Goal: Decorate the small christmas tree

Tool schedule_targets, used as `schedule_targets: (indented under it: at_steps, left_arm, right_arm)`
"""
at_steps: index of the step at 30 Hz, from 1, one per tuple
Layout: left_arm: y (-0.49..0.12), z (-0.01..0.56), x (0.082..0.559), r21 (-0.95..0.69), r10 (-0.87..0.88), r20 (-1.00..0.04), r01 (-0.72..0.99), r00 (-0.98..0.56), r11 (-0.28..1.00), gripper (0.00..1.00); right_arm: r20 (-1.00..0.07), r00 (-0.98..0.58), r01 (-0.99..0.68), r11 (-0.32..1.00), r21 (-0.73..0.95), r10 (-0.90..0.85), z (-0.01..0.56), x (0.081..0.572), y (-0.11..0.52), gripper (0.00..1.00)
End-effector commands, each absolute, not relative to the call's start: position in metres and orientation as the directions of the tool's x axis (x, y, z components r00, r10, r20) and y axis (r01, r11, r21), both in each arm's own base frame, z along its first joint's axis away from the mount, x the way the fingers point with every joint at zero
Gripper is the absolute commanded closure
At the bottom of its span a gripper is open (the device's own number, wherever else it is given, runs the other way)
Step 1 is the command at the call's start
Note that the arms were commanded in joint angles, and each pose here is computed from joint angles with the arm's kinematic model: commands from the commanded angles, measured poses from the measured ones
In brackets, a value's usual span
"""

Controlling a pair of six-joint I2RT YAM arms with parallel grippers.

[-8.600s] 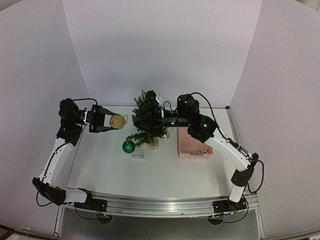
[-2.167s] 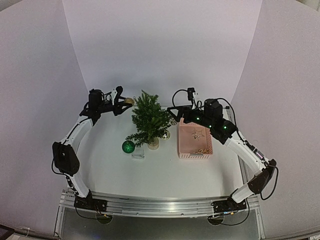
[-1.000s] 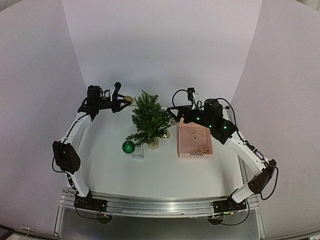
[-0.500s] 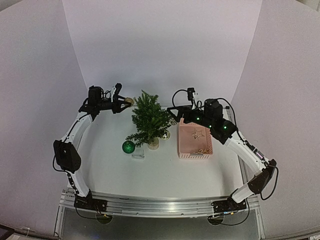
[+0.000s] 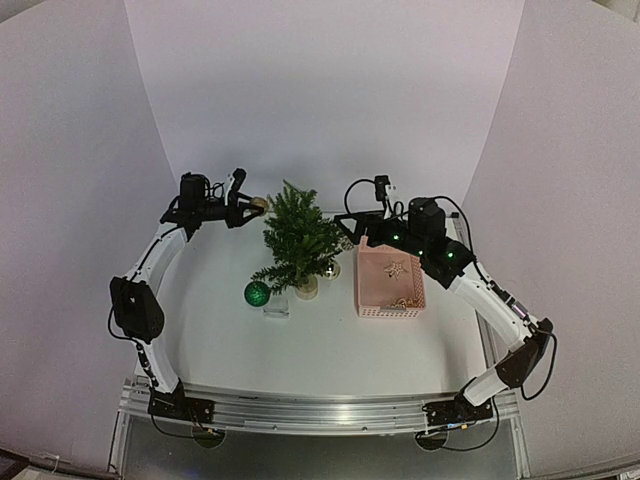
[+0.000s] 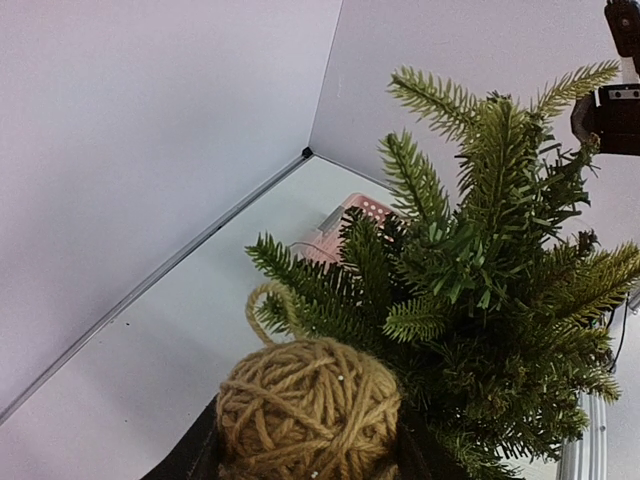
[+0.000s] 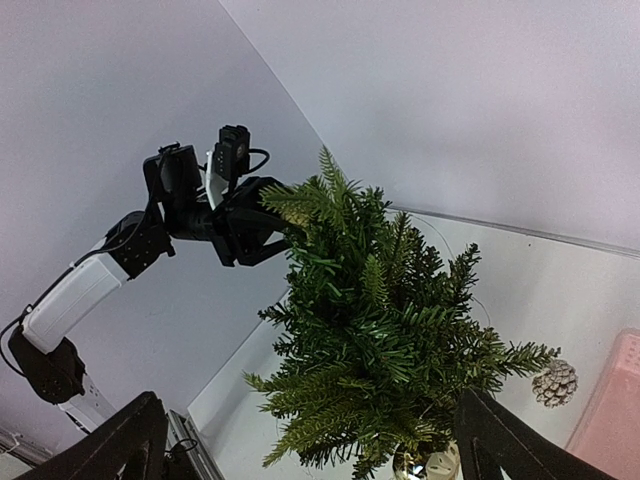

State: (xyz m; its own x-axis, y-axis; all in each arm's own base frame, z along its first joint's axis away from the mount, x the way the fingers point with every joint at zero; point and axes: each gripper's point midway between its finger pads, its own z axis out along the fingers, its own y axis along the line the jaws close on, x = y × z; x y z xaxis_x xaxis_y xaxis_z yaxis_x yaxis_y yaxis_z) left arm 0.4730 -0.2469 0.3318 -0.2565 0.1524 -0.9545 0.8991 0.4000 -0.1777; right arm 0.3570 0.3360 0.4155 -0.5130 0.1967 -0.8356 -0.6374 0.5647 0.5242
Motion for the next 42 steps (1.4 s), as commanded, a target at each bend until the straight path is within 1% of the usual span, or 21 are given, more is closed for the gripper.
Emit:
schedule_targets:
  at_steps: [1, 8, 13, 20, 33, 42]
  left_arm:
    - [-0.242, 0.360, 0.482, -0.100, 0.139, -0.975, 0.902, -0.172, 0.419, 1.00]
    - [-0.240, 0.370, 0.487, -0.066, 0.135, -0.982, 0.905, -0.134, 0.421, 1.00]
    - [-0.244, 0.361, 0.485, -0.096, 0.132, -0.978, 0.911, -0.161, 0.401, 1.00]
    - [-0.246, 0.373, 0.485, -0.092, 0.107, -0.984, 0.916, -0.145, 0.391, 1.00]
    - [-0.248, 0.353, 0.475, -0.165, 0.104, -0.971, 0.914, -0.217, 0.371, 1.00]
    - [-0.248, 0.352, 0.478, -0.163, 0.103, -0.971, 0.914, -0.215, 0.371, 1.00]
  right_arm:
    - [-0.856, -0.466, -0.673, 0.538, 0.507, 0.225, 0.444, 0.347, 0.328, 0.02]
    - [-0.858, -0.462, -0.673, 0.541, 0.505, 0.226, 0.445, 0.347, 0.327, 0.02]
    - [-0.860, -0.457, -0.675, 0.542, 0.501, 0.226, 0.446, 0.347, 0.327, 0.02]
    - [-0.861, -0.457, -0.676, 0.540, 0.501, 0.226, 0.447, 0.348, 0.328, 0.02]
    - [-0.861, -0.456, -0.679, 0.538, 0.500, 0.224, 0.447, 0.349, 0.329, 0.02]
    - [-0.861, -0.457, -0.677, 0.539, 0.500, 0.225, 0.447, 0.348, 0.328, 0.02]
